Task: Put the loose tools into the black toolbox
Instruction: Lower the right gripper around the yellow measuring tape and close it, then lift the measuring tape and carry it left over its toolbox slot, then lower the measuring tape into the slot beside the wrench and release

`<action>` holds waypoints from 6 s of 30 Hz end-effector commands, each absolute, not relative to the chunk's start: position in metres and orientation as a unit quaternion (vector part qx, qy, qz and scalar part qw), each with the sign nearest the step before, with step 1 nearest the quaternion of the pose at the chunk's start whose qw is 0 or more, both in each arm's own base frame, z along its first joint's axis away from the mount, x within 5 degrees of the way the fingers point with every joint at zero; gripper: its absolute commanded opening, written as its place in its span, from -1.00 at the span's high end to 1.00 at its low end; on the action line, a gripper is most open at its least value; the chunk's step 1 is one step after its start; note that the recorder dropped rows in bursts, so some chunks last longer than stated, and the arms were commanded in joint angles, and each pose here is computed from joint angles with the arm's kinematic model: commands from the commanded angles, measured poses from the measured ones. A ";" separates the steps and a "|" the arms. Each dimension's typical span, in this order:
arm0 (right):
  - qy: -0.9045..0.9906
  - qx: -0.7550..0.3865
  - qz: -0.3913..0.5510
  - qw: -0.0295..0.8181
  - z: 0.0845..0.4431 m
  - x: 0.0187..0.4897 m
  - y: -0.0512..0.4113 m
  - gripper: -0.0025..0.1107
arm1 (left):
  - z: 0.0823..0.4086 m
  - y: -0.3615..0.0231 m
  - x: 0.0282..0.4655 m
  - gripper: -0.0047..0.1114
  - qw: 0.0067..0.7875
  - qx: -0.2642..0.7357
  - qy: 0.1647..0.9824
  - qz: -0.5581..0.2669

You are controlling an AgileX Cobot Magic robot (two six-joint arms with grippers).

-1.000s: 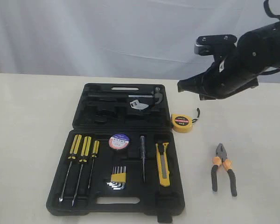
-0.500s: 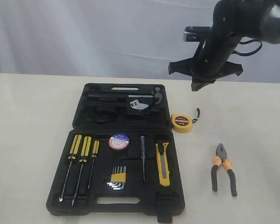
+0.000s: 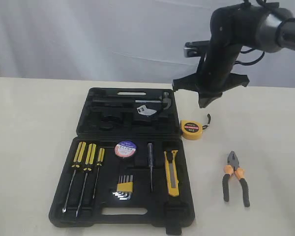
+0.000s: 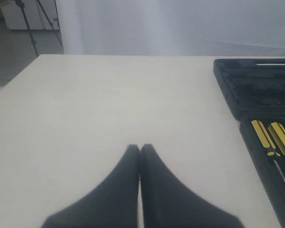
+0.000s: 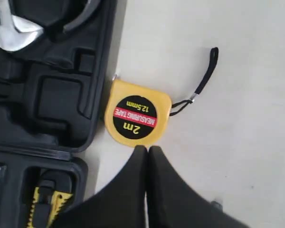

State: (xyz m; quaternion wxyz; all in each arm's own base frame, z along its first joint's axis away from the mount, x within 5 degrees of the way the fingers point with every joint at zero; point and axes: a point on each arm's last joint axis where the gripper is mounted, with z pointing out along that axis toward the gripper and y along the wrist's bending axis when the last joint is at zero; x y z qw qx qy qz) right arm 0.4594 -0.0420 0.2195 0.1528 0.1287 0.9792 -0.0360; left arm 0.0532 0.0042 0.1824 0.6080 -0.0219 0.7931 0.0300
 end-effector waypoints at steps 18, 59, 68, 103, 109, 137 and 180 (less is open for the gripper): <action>0.982 0.123 -0.004 0.146 0.166 0.486 -0.039 0.96 | 0.182 0.004 0.053 0.92 0.611 -0.024 0.791 0.023; 0.982 0.149 0.004 0.117 0.158 0.489 -0.058 -0.05 | 0.182 0.004 0.053 0.92 0.611 -0.024 0.791 0.023; 0.979 0.147 0.004 0.141 0.159 0.493 -0.059 -0.07 | 0.182 0.004 0.053 0.92 0.611 -0.024 0.791 0.023; 0.985 0.150 0.003 0.081 0.118 0.491 -0.059 0.10 | 0.182 0.004 0.053 0.92 0.611 -0.024 0.791 0.023; 0.985 0.151 0.003 0.082 0.125 0.490 -0.058 0.75 | 0.182 0.004 0.053 0.92 0.611 -0.024 0.791 0.023; 0.964 0.169 0.043 0.200 0.225 0.502 0.027 0.83 | 0.182 0.004 0.053 0.92 0.611 -0.024 0.791 0.023; 0.975 0.188 -0.005 0.122 0.143 0.511 0.024 0.47 | 0.182 0.004 0.053 0.92 0.611 -0.024 0.791 0.023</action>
